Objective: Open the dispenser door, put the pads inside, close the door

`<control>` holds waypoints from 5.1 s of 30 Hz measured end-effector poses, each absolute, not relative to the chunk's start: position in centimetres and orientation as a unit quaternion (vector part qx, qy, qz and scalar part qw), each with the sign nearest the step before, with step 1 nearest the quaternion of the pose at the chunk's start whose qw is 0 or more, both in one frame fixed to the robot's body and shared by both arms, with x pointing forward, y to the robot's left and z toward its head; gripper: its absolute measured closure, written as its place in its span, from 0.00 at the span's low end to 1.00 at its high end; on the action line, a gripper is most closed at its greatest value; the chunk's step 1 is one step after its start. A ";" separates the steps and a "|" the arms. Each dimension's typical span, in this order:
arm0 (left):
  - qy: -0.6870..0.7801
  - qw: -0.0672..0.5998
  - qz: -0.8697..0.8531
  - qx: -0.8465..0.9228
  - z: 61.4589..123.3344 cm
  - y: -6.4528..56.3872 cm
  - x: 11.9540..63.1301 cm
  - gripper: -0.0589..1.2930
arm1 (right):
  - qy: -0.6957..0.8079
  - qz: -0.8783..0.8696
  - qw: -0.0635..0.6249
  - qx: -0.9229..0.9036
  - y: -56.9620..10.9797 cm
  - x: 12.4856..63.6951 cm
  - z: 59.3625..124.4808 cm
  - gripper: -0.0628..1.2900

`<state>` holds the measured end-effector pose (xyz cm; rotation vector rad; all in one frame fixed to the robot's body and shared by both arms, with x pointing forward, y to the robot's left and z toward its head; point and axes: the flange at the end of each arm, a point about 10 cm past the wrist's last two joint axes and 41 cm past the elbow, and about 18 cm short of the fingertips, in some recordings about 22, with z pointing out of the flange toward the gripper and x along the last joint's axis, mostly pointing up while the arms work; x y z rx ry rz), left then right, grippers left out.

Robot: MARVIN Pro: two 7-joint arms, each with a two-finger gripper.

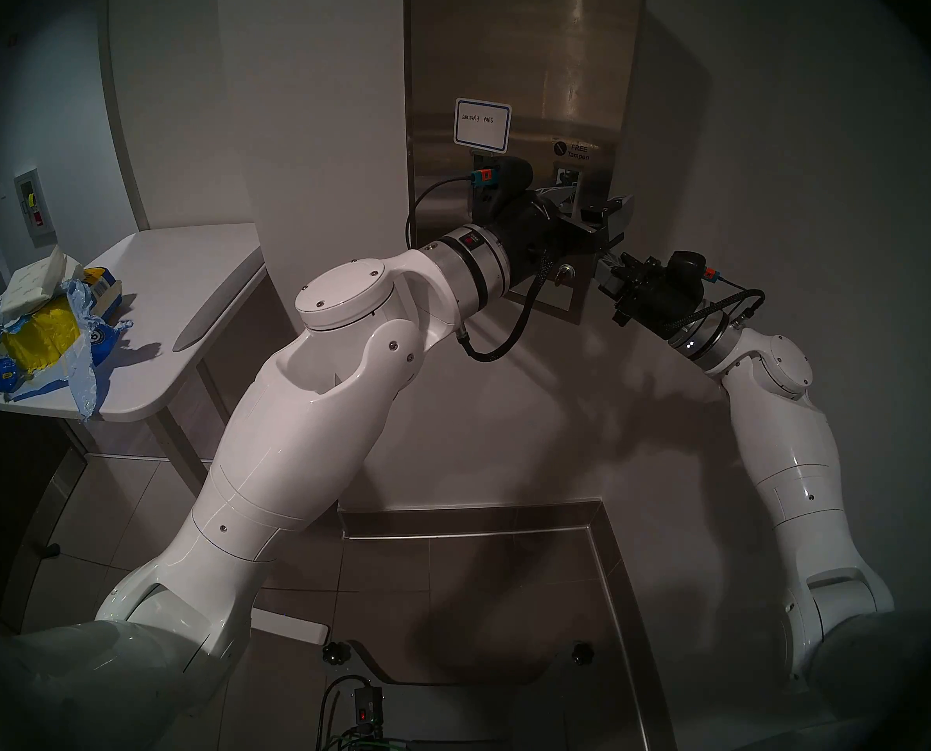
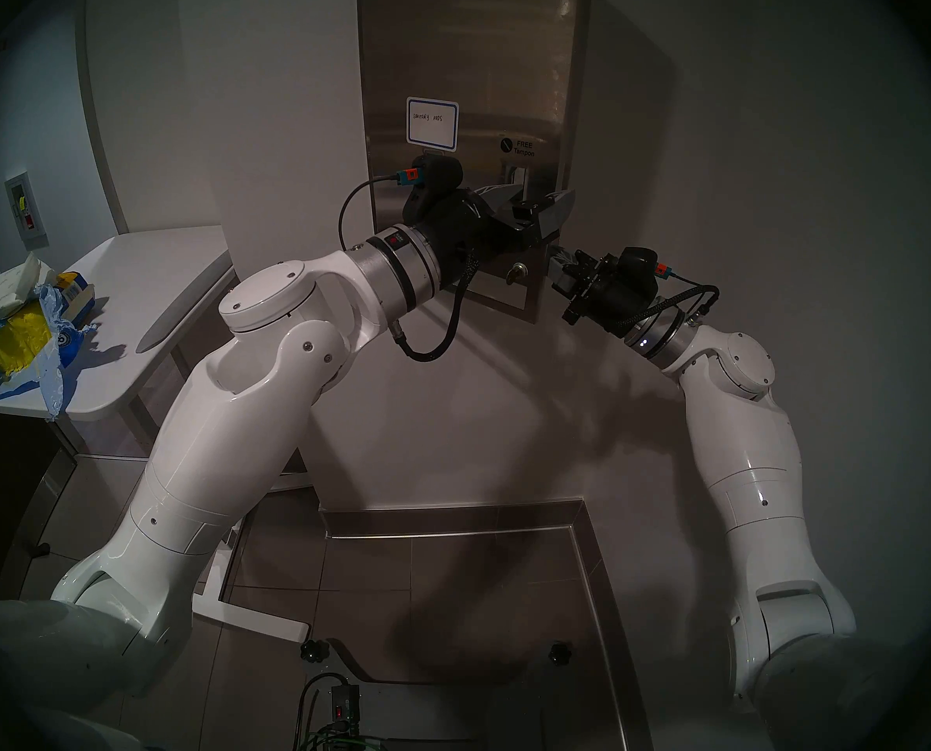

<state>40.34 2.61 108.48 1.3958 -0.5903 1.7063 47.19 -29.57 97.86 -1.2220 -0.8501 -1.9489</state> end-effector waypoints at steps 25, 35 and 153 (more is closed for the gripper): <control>-0.232 0.416 0.685 0.551 108.6 1.9 40.8 0.04 | -0.324 -0.749 0.335 -0.472 -29.9 47.2 97.9 0.98; -0.234 0.406 0.691 0.550 108.7 2.5 41.0 0.04 | -0.327 -0.748 0.337 -0.470 -29.8 47.2 97.9 0.98; -0.214 0.347 0.705 0.580 107.6 -0.4 40.0 0.05 | -0.326 -0.748 0.340 -0.467 -29.5 47.2 97.8 0.98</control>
